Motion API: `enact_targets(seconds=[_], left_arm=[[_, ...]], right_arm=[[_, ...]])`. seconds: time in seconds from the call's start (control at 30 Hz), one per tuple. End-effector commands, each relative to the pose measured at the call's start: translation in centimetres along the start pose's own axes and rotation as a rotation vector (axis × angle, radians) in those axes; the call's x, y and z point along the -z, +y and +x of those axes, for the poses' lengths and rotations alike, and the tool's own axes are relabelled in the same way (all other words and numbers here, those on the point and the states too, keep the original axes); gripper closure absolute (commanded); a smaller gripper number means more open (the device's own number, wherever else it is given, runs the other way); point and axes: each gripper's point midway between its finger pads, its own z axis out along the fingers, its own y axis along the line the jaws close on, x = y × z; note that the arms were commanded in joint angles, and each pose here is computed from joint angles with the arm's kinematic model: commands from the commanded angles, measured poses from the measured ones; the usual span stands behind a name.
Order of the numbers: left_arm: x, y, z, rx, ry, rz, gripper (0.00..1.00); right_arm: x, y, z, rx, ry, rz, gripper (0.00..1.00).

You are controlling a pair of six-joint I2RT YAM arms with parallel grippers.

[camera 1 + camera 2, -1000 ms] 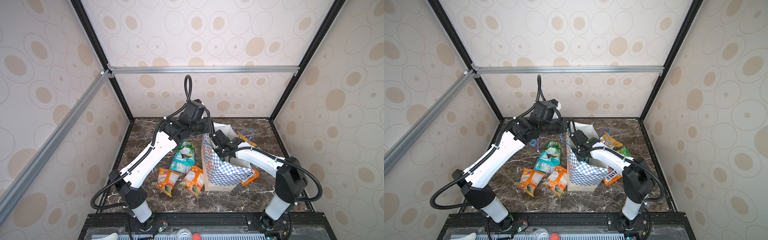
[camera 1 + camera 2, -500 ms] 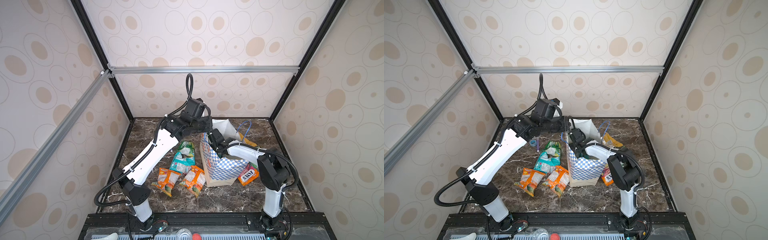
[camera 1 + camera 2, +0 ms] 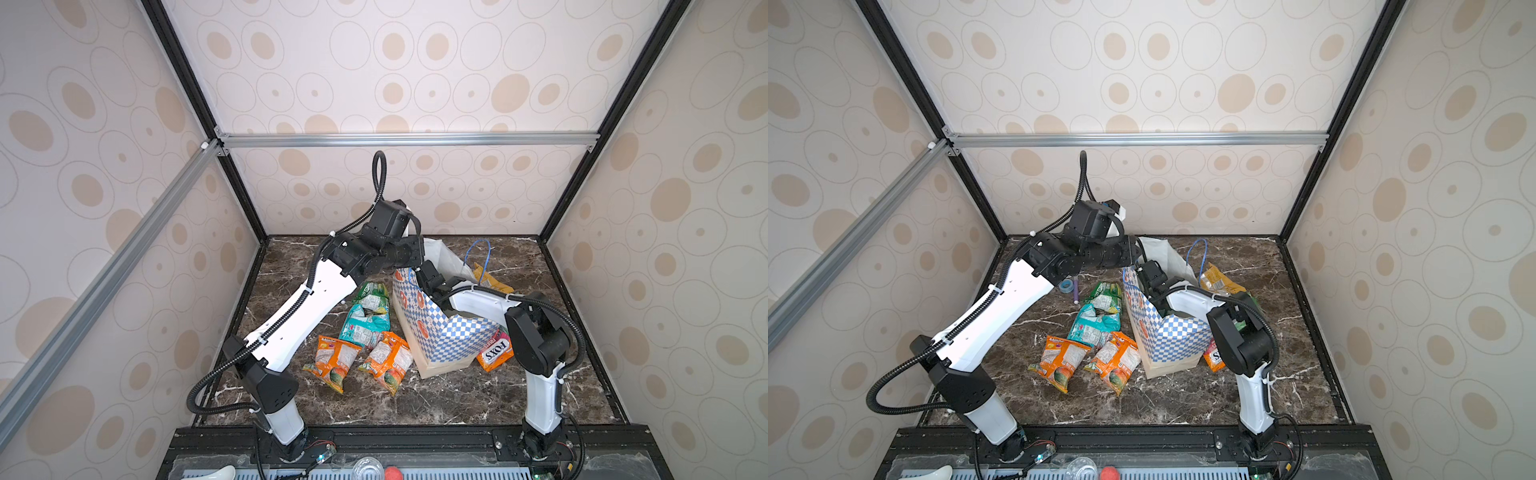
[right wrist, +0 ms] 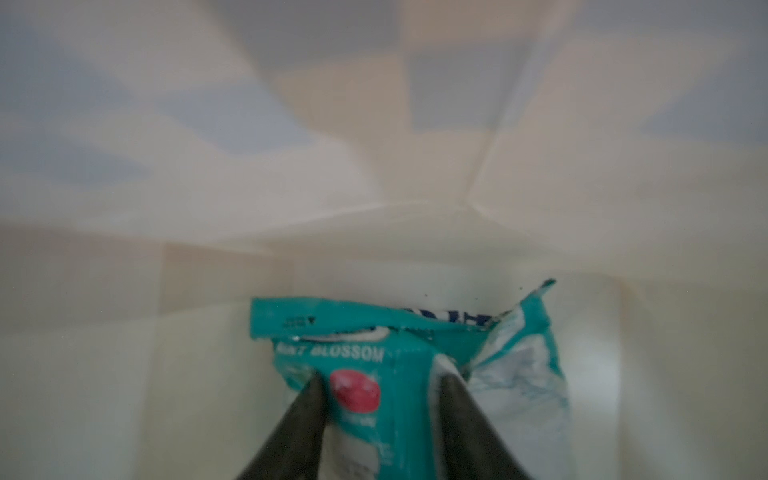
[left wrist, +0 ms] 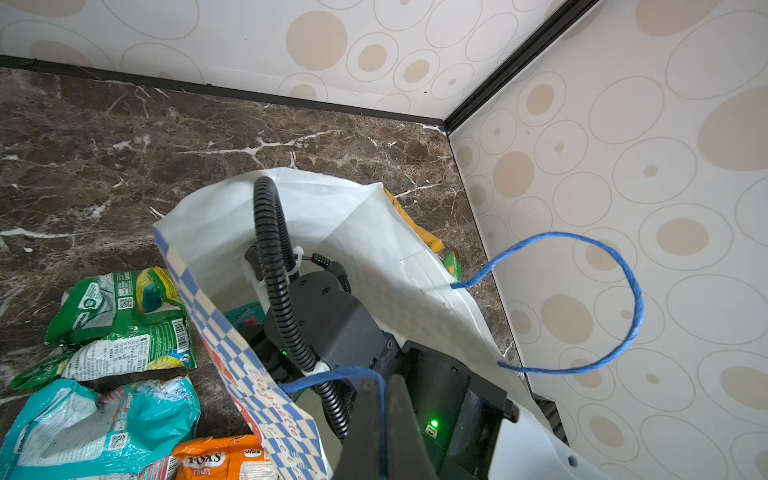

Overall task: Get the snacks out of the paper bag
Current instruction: 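Lower the right gripper into the bag and close it on the teal mint packet, then lift the teal packet out of the bag with the right gripper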

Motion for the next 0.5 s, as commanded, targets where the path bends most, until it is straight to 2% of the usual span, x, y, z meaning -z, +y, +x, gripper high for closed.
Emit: enact_targets(seconds=[0.0, 0.1, 0.2, 0.47], left_arm=[[1.2, -0.9, -0.9, -0.015, -0.039, 0.028, 1.00], [1.2, -0.5, -0.9, -0.015, -0.042, 0.007, 1.00], [1.3, 0.1, -1.0, -0.020, -0.047, -0.019, 0.98], [1.5, 1.9, -1.7, -0.019, -0.067, -0.076, 0.77]], right_arm=[[-0.1, 0.0, 2.4, -0.007, 0.102, -0.005, 0.79], [1.5, 0.3, 1.3, 0.008, 0.073, -0.007, 0.92], [3.8, 0.3, -0.2, 0.019, 0.038, 0.000, 0.99], [11.1, 1.0, -4.2, 0.038, -0.104, -0.022, 1.00]])
